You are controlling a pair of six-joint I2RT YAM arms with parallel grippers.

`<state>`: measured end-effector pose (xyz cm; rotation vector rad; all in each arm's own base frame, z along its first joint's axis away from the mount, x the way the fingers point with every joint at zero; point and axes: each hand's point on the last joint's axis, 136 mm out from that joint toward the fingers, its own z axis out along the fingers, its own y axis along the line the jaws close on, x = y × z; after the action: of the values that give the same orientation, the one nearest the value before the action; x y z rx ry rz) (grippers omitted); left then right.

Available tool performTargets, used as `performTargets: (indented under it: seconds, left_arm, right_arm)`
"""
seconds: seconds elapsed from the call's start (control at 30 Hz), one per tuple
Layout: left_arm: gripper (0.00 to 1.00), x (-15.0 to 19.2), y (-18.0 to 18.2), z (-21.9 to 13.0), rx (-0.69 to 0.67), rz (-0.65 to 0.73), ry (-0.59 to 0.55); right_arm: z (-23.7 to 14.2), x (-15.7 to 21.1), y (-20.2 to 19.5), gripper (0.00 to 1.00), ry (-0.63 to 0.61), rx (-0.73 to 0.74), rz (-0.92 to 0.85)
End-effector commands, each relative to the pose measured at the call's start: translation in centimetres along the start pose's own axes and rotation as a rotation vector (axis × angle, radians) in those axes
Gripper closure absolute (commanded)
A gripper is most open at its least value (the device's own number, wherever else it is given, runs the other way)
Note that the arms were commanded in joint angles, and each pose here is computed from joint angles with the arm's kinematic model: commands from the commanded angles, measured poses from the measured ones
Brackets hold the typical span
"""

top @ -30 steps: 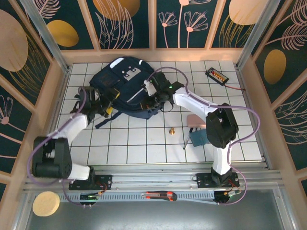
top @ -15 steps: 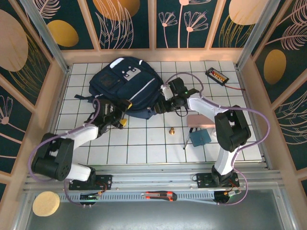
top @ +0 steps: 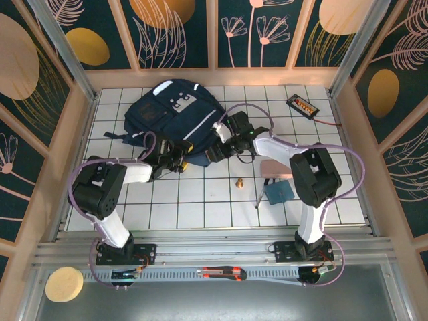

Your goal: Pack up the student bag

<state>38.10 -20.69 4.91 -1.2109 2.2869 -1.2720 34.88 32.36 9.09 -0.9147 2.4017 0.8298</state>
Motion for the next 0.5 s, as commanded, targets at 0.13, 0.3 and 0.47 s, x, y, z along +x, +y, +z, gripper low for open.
performTargets:
  seconds: [0.13, 0.3, 0.47]
  left_arm:
    - [0.51, 0.1, -0.6, 1.1, 0.024, 0.001, 0.025]
    - [0.65, 0.0, -1.1, 1.3, 0.026, 0.004, 0.027]
    - [0.86, -0.3, -1.4, 1.1, 0.027, 0.007, 0.02]
  right_arm:
    - [2.6, -1.0, 0.9, 0.39, 0.017, -0.03, -0.082]
    - [3.9, -0.2, 1.6, 0.4, 0.04, -0.058, -0.075]
    - [4.1, 0.9, 1.3, 0.48, 0.06, -0.056, -0.069]
